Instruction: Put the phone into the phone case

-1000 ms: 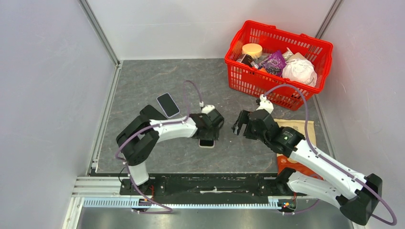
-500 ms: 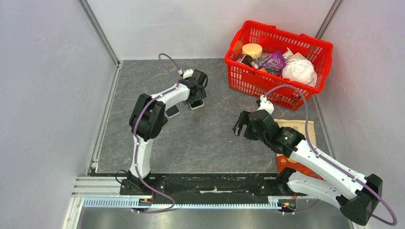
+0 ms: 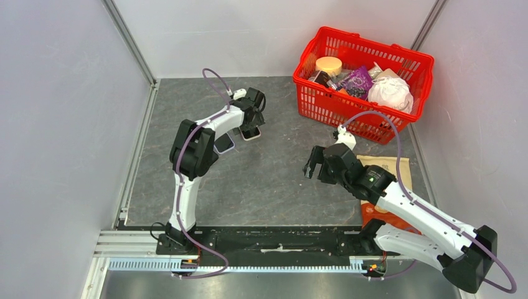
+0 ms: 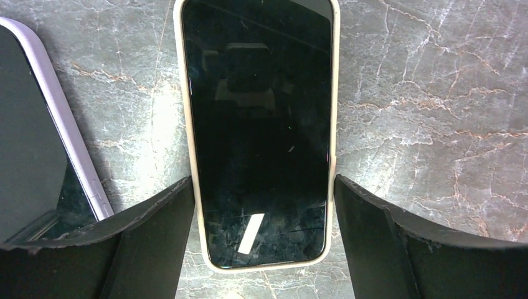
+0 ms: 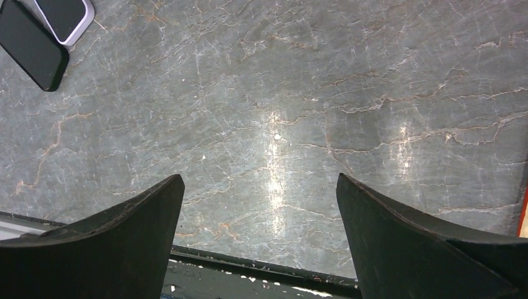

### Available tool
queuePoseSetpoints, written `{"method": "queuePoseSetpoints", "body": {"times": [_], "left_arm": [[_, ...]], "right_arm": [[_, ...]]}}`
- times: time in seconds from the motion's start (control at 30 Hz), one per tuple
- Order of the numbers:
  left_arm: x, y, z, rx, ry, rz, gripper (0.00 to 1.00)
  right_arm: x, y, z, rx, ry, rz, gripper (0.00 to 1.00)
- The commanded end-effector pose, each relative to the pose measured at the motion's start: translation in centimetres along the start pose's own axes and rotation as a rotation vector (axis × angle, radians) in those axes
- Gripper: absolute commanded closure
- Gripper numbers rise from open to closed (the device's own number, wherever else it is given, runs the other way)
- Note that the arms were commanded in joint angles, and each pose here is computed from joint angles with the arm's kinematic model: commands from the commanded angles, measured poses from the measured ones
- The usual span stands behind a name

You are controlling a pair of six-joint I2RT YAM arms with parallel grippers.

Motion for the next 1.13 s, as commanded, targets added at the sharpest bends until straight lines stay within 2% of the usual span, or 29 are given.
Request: {"method": "queuePoseSetpoints", "body": {"times": [0.0,0.3,0.47,0.7,0.83,1.1], "left_arm": [[-0.8,2.9,-3.1,-0.083,-0.055,-0.025,0.12],[-0.6,4.5,-7.5,-0.126,-0.131,-0.008,0.1],[-0.3,1.2,-11.7,-0.113,-0.222,0.049,0.1],[0.9,-6.3,-18.1,-0.123,-0.34,0.199,0.09],[2.4,-9.6,-19.6,-0.087,-0.37,0.275,0.09],[4.5,-10.3,-20.3,-0.096,-0.384,0.306,0.09]], "right_arm": [[0.6,0.7,-0.3,-0.017,0.016,-0.003,0.01],[0.5,1.2,-0.3,-0.037,0.005,-0.003,0.01],[0.5,2.0,-0.2,-0.066,-0.01,-0.002,0.01],[1.0,2.8,-0.1,-0.106,0.007,0.006,0.01],[0.8,3.0,0.0,-0.127,0.004,0.014,0.01],[0.9,3.3,0.2,-0.147,-0.001,0.031,0.01]]}}
Point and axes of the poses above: each gripper's point midway between its finger pads, its own z axis out along the fingers, its own x axis along the line the jaws close on, y = z × x, the point moved 1 cm from there along -z, back along the fingers, and after that the axes turned 2 degrees about -z, right-handed, at the moved point
